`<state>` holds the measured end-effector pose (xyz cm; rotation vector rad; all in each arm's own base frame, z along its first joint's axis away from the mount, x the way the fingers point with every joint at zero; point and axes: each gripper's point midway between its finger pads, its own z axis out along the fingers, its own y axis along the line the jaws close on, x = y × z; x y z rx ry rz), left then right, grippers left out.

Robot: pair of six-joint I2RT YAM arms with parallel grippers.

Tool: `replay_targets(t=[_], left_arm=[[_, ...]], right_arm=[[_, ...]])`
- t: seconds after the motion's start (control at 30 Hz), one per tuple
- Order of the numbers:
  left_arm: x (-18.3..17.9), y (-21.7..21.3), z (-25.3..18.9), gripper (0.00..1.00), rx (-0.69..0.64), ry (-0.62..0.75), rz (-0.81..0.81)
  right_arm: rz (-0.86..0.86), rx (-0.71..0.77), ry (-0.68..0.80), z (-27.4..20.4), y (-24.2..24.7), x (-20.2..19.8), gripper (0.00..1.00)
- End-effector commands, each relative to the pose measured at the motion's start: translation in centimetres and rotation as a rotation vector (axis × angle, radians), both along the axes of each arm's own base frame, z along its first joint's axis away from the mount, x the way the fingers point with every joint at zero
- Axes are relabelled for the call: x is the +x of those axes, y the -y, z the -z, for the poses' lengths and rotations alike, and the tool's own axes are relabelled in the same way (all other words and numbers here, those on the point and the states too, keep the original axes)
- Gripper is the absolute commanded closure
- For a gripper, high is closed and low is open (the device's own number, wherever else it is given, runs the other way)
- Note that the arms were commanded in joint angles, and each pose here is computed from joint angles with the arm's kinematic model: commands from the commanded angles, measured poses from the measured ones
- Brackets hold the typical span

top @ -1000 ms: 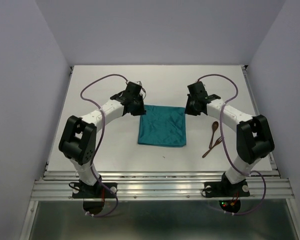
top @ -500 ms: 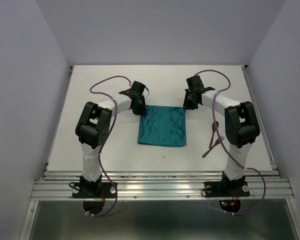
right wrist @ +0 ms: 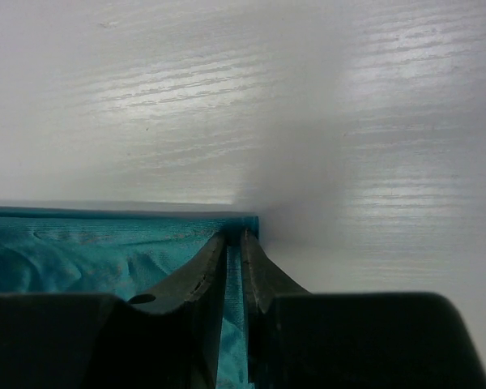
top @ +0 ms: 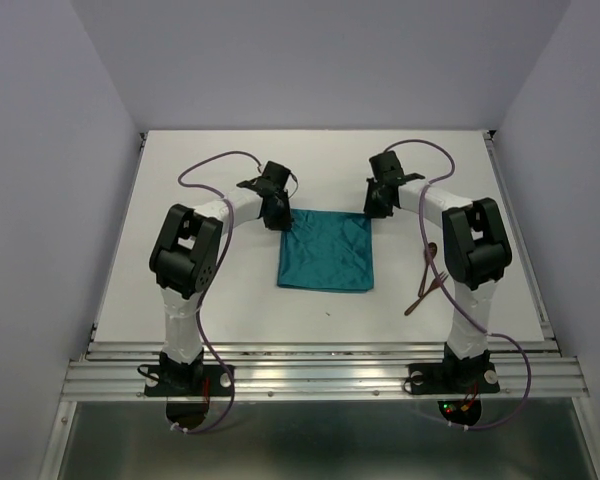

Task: Fold the napkin into a case and place the utensils inside
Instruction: Smooth out the square-folded napkin at the center of the board.

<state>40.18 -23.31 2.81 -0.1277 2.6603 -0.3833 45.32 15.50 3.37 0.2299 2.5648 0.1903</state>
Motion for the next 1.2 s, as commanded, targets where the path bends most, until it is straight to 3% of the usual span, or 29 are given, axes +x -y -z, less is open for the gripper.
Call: replay_targets(t=[0.0, 0.47, 0.87, 1.17], left_arm=[[-0.1, -0.8, -4.7, 0.80, 0.017, 0.063, -0.014], [4.2, 0.7, -3.8, 0.79, 0.054, 0.076, -0.009], [3.7, 0.0, 0.1, 0.78, 0.101, 0.009, -0.012], [3.1, 0.1, -2.8, 0.77, 0.063, 0.048, -0.012]], right_arm=[[-0.004, 0.024, 0.128, -5.3, -0.2, 1.8, 0.82], [-0.042, 0.076, 0.119, -5.7, -2.7, 2.0, 0.82], [-0.055, 0.102, 0.090, -4.8, -3.5, 2.0, 0.80], [-0.085, 0.104, 0.045, -2.3, -5.5, 1.2, 0.80]])
